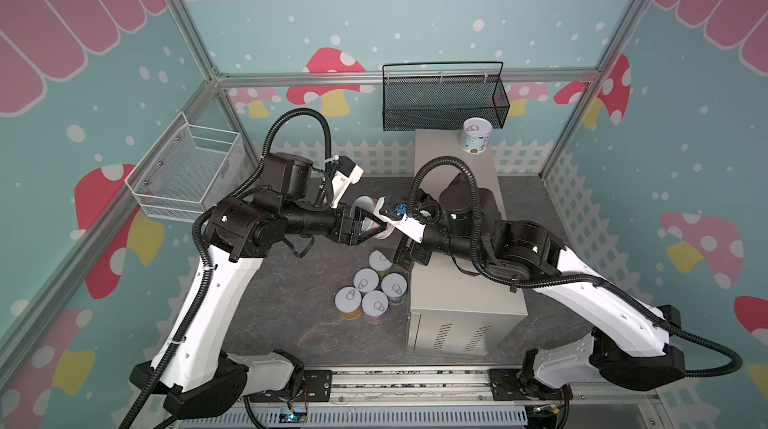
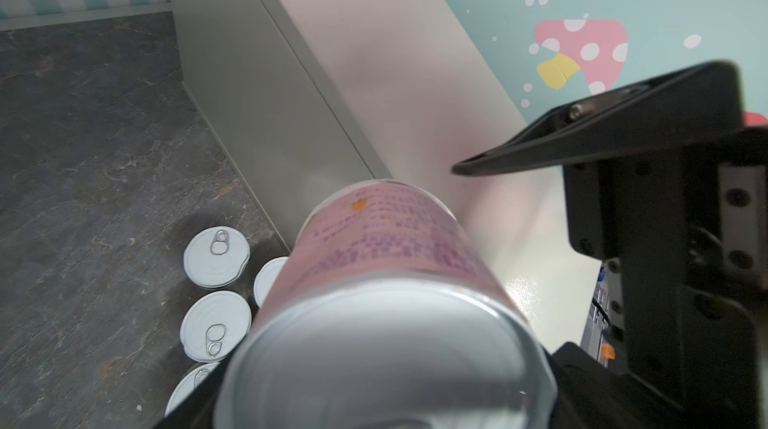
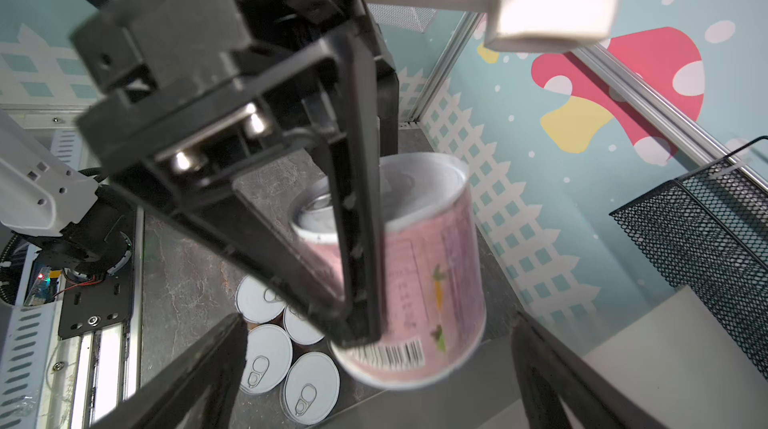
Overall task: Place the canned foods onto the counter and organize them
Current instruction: 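Lift the pink-labelled can with the left gripper toward the approaching right gripper, then grasp the can with the right gripper and open the left gripper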
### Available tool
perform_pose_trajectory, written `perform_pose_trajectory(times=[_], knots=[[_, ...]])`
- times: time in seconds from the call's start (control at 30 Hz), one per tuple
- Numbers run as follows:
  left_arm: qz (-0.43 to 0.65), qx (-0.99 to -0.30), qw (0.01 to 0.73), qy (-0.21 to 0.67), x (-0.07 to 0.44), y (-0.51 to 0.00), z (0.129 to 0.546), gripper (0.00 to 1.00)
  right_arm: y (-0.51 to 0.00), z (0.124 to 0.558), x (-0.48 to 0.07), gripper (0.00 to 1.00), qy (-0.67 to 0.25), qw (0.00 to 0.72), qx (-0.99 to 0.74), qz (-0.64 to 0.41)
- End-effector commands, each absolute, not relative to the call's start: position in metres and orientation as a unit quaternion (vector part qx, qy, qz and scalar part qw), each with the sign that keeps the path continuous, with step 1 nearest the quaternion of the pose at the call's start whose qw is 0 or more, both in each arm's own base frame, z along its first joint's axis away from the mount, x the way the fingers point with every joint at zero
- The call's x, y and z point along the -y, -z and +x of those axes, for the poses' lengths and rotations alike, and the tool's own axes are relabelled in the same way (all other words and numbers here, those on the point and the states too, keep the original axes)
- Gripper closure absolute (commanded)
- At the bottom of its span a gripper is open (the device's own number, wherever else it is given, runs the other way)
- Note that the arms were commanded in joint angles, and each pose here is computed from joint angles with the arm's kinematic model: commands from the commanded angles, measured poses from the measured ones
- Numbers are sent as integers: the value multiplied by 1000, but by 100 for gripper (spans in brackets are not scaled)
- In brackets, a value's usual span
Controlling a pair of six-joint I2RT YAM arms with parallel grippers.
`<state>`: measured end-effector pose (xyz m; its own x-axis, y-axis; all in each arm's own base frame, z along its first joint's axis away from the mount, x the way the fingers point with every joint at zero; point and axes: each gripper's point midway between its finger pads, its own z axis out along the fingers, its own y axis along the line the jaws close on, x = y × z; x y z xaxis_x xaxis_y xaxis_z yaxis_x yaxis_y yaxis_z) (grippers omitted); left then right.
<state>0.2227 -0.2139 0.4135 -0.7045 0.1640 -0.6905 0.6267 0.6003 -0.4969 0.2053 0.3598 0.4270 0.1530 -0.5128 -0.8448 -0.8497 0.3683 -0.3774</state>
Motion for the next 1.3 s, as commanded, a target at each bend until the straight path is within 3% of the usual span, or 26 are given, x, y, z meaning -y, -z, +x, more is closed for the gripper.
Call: perform_pose_trajectory(times=[0.0, 0.2, 0.63, 0.97, 1.1, 1.27], knots=[[277, -808, 335, 396, 217, -438, 203, 45, -439, 212, -366, 0, -139, 556, -619, -537], [285, -808, 335, 391, 218, -436, 198, 44, -435, 220, -376, 2, -127, 557, -622, -535], [294, -802, 327, 404, 225, -439, 193, 43, -441, 224, -367, 22, -123, 575, -630, -508], [314, -785, 306, 437, 258, -447, 190, 19, -444, 224, -332, 26, -118, 605, -649, -446], [318, -772, 308, 456, 270, -456, 188, 1, -446, 225, -313, 26, -108, 614, -662, -417], [295, -762, 327, 476, 277, -471, 197, 1, -444, 222, -289, 26, -103, 620, -675, -386]])
